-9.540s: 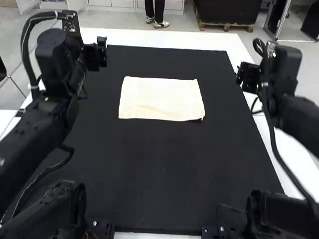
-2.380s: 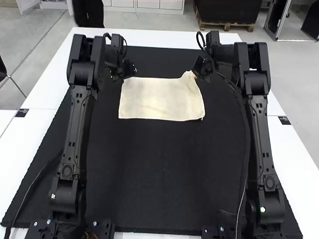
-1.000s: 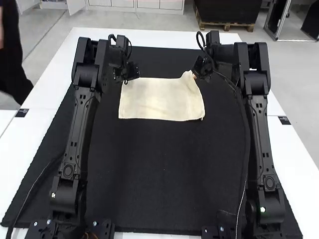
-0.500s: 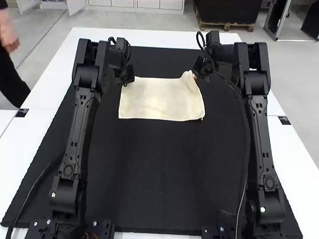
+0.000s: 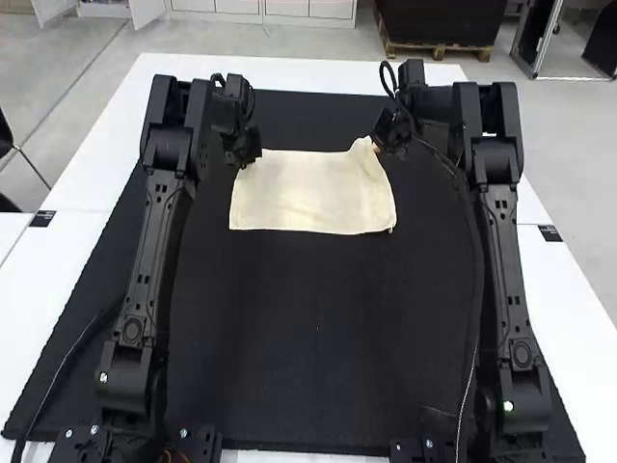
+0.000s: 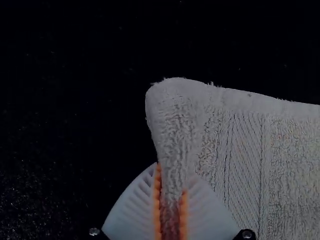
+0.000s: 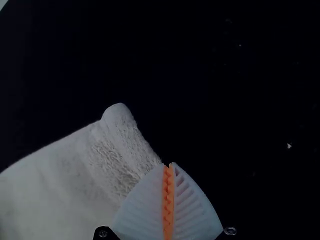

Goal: Fold the towel.

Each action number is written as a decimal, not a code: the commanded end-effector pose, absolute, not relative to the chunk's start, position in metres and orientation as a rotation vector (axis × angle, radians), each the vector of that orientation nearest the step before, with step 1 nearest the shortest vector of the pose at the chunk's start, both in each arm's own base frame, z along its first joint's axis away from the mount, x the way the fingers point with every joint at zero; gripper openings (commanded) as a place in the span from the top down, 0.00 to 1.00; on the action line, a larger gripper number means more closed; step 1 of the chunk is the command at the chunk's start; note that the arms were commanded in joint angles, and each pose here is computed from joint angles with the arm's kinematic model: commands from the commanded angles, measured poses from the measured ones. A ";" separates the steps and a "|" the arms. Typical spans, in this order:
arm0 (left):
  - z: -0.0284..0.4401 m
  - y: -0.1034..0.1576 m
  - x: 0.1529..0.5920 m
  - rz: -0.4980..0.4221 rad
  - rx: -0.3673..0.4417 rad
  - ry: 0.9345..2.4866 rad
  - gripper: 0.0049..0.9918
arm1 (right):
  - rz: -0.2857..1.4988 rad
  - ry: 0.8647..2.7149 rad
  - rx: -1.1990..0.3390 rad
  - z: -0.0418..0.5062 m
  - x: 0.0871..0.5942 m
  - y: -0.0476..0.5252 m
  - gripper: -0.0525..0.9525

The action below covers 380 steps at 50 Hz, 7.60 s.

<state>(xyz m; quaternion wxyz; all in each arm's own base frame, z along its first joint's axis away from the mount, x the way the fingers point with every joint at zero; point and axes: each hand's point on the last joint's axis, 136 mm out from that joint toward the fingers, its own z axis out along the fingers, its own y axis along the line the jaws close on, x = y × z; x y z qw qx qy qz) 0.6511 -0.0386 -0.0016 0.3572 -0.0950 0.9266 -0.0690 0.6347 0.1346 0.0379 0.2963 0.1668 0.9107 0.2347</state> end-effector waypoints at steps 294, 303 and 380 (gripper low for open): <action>0.083 -0.044 0.468 -0.247 -0.185 2.469 0.99 | 0.533 2.460 0.500 0.091 0.466 0.079 0.96; 0.069 -0.045 0.464 -0.239 -0.183 2.509 0.99 | 0.530 2.459 0.501 0.085 0.464 0.079 0.96; 0.023 -0.040 0.483 -0.214 -0.233 2.511 0.99 | 0.466 2.538 0.475 0.011 0.455 0.084 0.96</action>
